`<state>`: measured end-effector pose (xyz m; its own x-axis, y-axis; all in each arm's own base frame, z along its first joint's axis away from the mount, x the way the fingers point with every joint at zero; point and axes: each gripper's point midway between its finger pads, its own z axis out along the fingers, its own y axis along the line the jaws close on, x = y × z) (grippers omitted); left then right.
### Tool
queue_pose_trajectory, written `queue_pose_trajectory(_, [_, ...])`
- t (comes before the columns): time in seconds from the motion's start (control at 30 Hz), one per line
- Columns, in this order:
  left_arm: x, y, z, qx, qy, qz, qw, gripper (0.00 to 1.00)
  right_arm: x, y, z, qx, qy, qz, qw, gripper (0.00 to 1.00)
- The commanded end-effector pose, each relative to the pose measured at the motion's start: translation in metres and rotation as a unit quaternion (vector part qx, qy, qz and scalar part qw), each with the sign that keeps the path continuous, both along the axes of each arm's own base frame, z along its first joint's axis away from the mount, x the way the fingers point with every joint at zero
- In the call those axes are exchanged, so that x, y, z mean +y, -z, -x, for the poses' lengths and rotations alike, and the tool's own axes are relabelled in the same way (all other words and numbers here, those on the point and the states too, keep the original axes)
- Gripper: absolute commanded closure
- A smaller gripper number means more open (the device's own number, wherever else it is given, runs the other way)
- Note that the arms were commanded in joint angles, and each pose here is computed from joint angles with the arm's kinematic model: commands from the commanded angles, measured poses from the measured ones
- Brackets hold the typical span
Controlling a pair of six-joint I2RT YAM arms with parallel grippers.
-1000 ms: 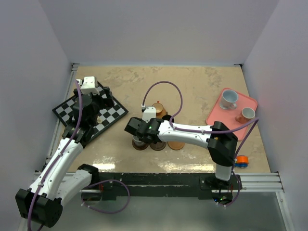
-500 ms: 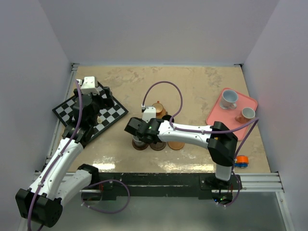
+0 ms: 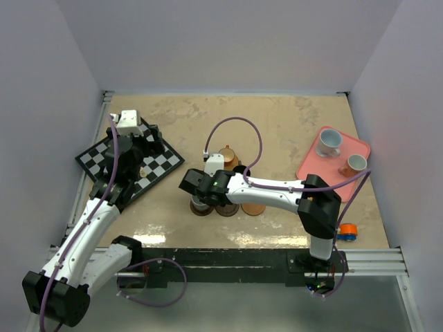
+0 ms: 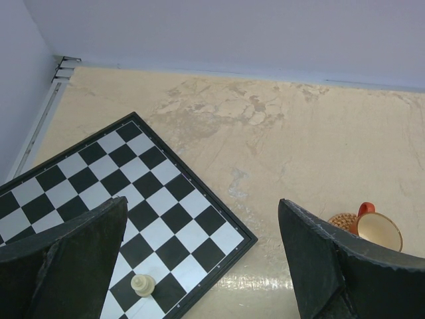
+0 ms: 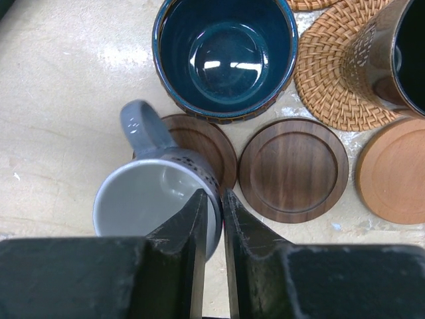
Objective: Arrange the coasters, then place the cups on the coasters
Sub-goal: Place the cup on the coaster.
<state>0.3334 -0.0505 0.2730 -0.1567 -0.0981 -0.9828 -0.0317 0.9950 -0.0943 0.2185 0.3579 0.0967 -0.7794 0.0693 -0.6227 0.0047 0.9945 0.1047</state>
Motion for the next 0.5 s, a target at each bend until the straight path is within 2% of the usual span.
queue_pose_trajectory(0.0, [0.001,-0.005,-0.002,-0.011,0.002,-0.002,1.0,0.0,0.0,0.003,-0.004,-0.005,0.006,0.005,1.0,0.8])
queue_pose_trajectory(0.23, [0.0,-0.005,-0.002,-0.011,0.002,-0.002,1.0,0.0,0.003,-0.001,-0.005,-0.007,0.002,0.001,1.0,0.76])
queue_pose_trajectory(0.47, [-0.001,0.0,-0.003,-0.006,0.005,-0.003,1.0,0.0,0.009,-0.014,-0.009,-0.016,-0.01,-0.006,1.0,0.59])
